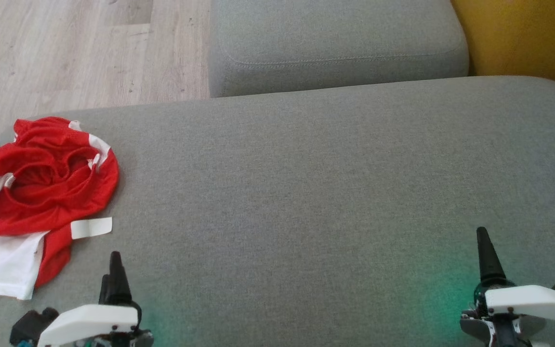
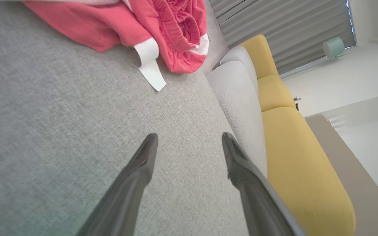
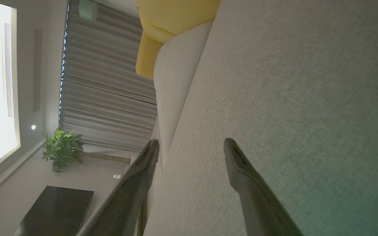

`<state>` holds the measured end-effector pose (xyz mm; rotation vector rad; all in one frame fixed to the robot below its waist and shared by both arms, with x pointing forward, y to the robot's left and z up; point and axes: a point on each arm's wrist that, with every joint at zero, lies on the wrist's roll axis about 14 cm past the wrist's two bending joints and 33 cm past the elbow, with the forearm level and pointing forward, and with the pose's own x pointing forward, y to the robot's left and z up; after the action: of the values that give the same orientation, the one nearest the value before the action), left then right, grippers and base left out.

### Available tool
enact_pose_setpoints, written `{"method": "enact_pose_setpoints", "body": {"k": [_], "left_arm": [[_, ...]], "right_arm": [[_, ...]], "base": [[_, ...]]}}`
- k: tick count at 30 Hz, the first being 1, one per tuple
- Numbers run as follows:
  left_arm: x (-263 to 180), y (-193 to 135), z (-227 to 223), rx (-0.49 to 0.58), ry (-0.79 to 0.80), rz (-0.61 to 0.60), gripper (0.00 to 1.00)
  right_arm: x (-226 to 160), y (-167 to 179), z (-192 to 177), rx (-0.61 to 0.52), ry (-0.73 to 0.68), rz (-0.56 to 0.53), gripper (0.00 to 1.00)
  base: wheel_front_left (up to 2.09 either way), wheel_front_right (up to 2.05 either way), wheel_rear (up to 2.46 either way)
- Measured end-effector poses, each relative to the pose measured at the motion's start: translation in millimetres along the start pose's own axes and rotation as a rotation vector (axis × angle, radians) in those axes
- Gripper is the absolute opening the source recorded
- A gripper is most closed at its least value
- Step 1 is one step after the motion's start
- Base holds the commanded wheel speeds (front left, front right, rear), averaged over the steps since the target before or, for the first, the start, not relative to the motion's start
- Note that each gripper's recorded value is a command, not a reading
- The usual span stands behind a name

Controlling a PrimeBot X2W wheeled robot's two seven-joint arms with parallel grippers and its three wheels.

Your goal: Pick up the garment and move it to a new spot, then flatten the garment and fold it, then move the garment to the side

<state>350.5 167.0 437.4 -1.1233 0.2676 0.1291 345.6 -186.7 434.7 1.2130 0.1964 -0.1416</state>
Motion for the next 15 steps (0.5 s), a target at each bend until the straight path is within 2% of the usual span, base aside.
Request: {"method": "enact_pose_setpoints", "body": {"k": [15], "left_arm": [[-1.5,-11.4,-3.3,0.190,-0.020,-0.023,1.00]], "right_arm": [[-1.9,9.7,-8.8,-0.232,0.015,0.036,1.00]], "base": [[0.00,0.00,0.00]]}}
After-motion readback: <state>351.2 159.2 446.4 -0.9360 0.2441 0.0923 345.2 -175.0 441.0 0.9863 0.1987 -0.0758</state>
